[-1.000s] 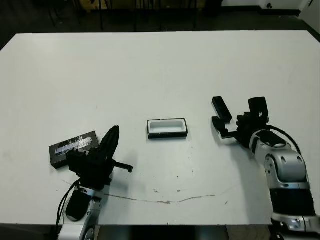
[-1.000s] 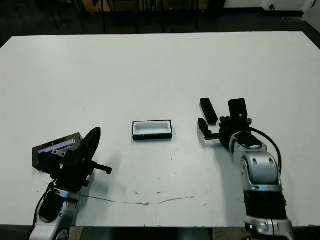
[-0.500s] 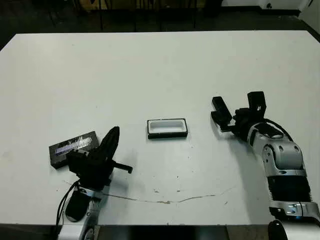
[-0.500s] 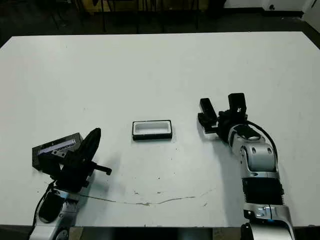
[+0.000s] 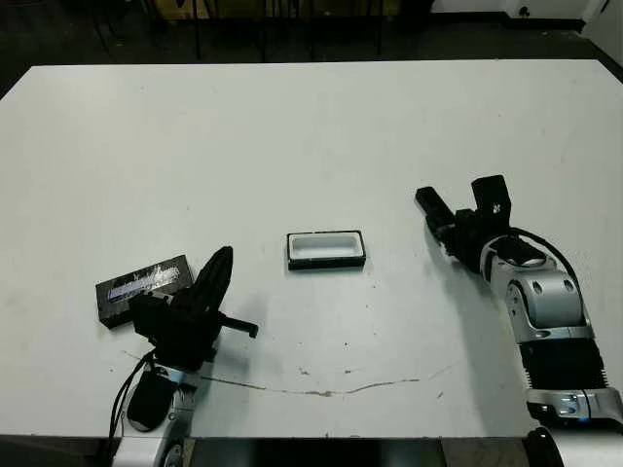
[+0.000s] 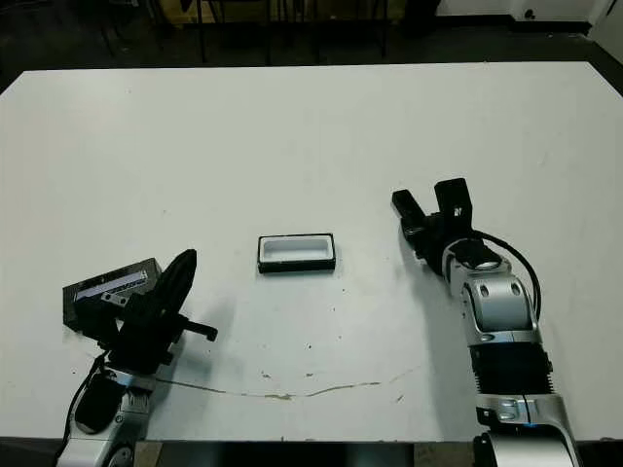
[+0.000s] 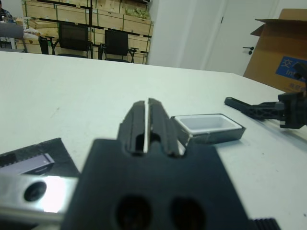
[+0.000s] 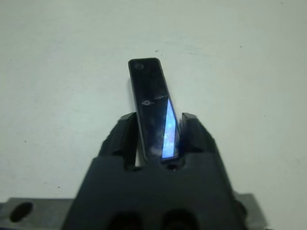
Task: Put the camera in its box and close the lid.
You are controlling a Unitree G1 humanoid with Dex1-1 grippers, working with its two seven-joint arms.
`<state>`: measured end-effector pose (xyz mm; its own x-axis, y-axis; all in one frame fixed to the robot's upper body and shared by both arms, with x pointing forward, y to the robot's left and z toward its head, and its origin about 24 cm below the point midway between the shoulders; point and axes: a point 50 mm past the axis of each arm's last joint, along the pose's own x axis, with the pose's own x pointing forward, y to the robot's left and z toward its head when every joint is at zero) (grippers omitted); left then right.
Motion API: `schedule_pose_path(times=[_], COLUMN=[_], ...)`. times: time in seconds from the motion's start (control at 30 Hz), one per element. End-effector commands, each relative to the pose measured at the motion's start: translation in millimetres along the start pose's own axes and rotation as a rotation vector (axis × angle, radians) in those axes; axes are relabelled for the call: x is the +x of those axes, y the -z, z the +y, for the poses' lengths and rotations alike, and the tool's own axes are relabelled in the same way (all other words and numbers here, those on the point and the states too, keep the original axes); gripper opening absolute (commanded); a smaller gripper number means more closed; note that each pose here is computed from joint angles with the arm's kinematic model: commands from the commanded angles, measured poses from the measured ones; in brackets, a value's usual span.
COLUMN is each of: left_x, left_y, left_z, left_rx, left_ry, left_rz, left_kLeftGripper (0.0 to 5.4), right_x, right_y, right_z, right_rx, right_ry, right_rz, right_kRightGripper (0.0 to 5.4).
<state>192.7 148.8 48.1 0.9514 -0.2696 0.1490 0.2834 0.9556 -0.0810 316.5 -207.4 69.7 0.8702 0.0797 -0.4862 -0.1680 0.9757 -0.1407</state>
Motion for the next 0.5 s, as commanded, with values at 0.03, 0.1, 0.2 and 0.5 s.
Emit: schedule_pose_path(times=[0.03, 0.1, 0.2, 0.5], left_x=[-10.1, -9.9, -9.9, -9.6], left_y=[8.3, 8.6, 8.6, 7.8], left_z=[1.6, 1.8, 1.4, 1.7], left_rx=[-0.002, 0.004, 0.004, 0.015], left_ry=[-0.007, -0.005, -0.012, -0.008], left_rz=[0.051, 0.046, 0.053, 0.050], left_kLeftGripper=[0.00, 0.00, 0.00, 0.00], right_x=[-0.7, -1.1, -1.8, -5.0], right_y=[19.7, 19.7, 19.7, 15.0], right_z=[-4.5, -4.4, -4.0, -8.3], right_rx=[-0.002, -0.007, -0.003, -0.002], right_ry=[0.013, 0.003, -0.012, -0.054], right_rz=[0.116, 0.126, 0.139, 0.097], right_kRightGripper=[1.10, 0.83, 0.70, 0.70])
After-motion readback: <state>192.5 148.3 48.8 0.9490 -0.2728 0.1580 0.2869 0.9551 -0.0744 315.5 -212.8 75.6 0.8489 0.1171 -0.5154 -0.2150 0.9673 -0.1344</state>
